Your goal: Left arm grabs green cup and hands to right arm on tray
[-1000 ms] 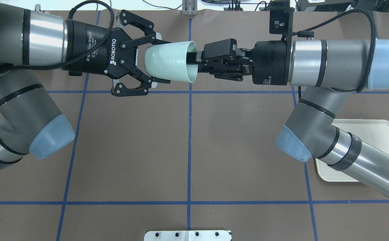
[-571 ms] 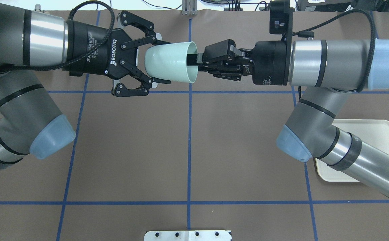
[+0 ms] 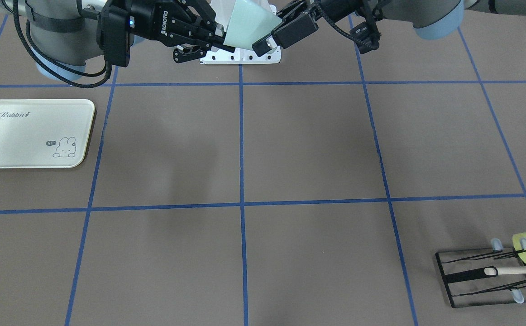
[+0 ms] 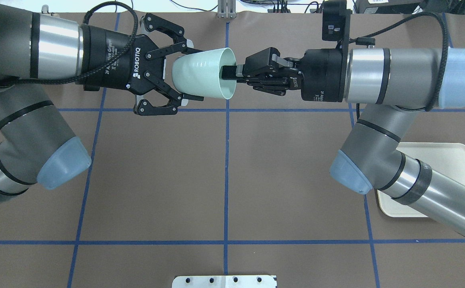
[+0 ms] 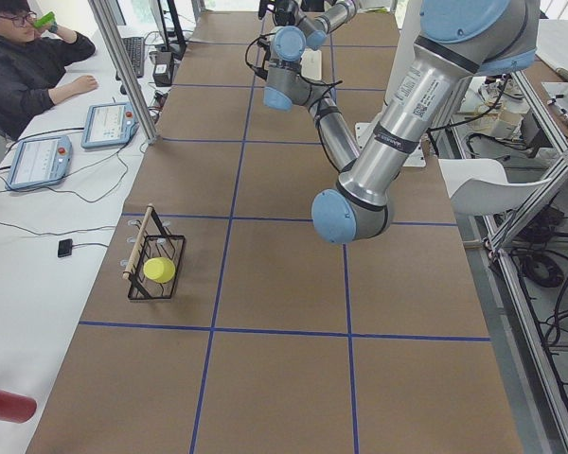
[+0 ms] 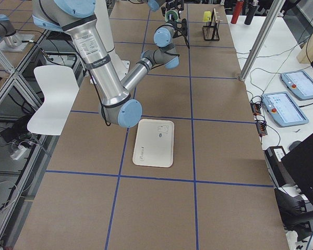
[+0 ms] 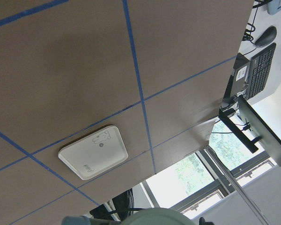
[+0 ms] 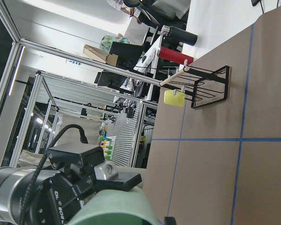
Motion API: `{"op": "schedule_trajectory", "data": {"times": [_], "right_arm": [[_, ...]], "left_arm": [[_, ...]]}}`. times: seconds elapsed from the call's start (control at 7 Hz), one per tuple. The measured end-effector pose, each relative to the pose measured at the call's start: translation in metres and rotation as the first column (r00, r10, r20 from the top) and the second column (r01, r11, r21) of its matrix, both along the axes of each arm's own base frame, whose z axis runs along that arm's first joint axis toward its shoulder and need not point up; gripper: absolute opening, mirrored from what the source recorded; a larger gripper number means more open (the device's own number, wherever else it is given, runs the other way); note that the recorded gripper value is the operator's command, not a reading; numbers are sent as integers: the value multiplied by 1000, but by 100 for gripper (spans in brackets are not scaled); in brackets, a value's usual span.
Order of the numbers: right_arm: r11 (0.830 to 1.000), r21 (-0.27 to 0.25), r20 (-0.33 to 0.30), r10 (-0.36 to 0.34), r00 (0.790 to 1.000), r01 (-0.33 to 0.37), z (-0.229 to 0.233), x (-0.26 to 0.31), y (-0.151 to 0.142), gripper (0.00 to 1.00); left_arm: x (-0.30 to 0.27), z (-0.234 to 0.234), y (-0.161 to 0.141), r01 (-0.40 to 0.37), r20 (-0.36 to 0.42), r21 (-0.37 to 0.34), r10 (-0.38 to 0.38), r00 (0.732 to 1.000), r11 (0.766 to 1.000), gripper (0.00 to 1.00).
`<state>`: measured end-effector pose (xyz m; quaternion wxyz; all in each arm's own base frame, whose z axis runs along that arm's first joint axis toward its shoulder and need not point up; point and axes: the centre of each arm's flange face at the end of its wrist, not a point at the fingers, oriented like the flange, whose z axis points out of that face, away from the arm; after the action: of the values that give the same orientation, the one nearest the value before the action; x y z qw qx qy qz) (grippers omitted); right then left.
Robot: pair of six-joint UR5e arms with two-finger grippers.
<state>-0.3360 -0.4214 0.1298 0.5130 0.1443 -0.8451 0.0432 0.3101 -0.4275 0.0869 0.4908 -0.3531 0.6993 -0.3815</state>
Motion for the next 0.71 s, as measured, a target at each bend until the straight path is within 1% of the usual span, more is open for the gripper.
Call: {"op": "schedule_trajectory", "data": {"times": [0.29,0.71], "right_arm": [[1000,-3,-1,2,1000,-2,1,0,0,0],[1000,-8,1,12,1000,-12,2,0,-1,0]], "left_arm": [[-1,4,1,4,-17,24,-3,1000,1000,100],[-3,7,-1,23,-22,31,-23,999,999,100]]}}
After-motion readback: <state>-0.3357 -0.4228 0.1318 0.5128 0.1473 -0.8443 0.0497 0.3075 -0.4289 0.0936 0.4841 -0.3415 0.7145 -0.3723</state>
